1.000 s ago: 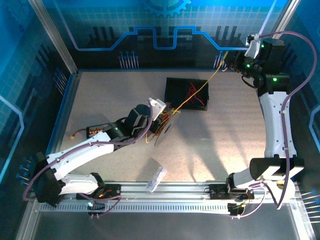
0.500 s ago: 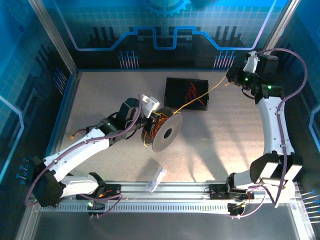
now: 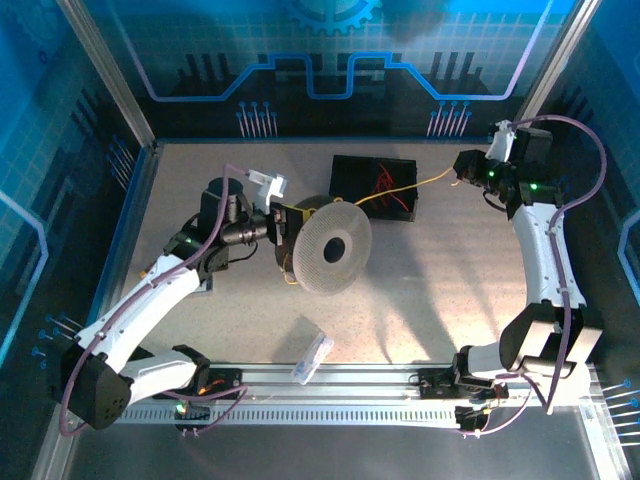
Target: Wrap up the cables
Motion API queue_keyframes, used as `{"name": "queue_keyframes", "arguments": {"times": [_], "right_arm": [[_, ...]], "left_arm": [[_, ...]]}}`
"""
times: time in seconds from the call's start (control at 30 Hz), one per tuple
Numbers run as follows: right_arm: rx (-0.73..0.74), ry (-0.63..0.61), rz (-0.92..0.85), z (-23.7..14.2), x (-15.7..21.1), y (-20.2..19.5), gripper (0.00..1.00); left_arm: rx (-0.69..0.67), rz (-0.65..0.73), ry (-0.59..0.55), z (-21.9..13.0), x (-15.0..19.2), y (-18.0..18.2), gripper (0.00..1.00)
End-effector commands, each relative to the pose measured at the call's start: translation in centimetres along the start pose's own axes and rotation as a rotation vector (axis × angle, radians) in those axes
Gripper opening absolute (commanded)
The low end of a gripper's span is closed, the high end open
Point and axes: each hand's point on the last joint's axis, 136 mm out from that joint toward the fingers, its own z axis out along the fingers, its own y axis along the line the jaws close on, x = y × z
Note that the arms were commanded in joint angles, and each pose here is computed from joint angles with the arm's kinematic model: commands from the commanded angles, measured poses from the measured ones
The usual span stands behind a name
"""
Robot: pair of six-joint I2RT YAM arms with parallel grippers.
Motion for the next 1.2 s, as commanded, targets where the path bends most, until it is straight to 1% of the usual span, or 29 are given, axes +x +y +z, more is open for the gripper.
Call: {"name": "queue_keyframes", "arguments": {"times": [0.0, 0.13, 0.27, 0.43, 0.6, 0.7, 0.73, 0.8, 0.97, 1.17], "right_arm": [[0.093, -0.114, -0.047, -1.2, -2.3, -2.7, 0.0], [0.098, -0.092, -0.037, -0.8, -0.9, -3.3, 0.0], [0.061, -0.069, -0.013, -0.4, 0.8, -3.3, 0.0], [-0.056, -0.055, 0.029, -0.2, 3.2, -1.8, 0.0], [-0.22, -0.052, 0.08, -1.1, 5.4, 0.8, 0.0], [-0.268, -0.042, 0.073, -1.7, 6.7, 2.2, 0.0], [-0.273, -0.015, 0.082, -1.5, 8.2, 2.2, 0.0], [-0.29, 0.006, 0.071, -1.6, 9.7, 2.9, 0.0], [-0.367, 0.074, -0.001, -2.0, 13.5, 5.8, 0.0], [-0.509, 0.192, -0.175, -3.0, 20.3, 11.0, 0.0]], "left_arm": [[0.176, -0.065, -0.088, -2.5, -3.0, -3.3, 0.0], [0.173, -0.188, -0.166, -3.7, -5.4, -1.4, 0.0], [0.141, -0.32, -0.276, -4.9, -8.0, 1.3, 0.0], [0.084, -0.495, -0.422, -6.2, -10.7, 5.7, 0.0], [0.031, -0.561, -0.516, -6.7, -12.3, 8.5, 0.0], [-0.003, -0.615, -0.567, -7.1, -13.0, 10.5, 0.0], [-0.006, -0.631, -0.587, -7.3, -13.3, 11.0, 0.0], [-0.008, -0.655, -0.611, -7.4, -13.9, 11.8, 0.0], [-0.046, -0.691, -0.657, -7.3, -14.9, 13.5, 0.0], [-0.129, -0.744, -0.734, -8.1, -15.0, 16.7, 0.0]]}}
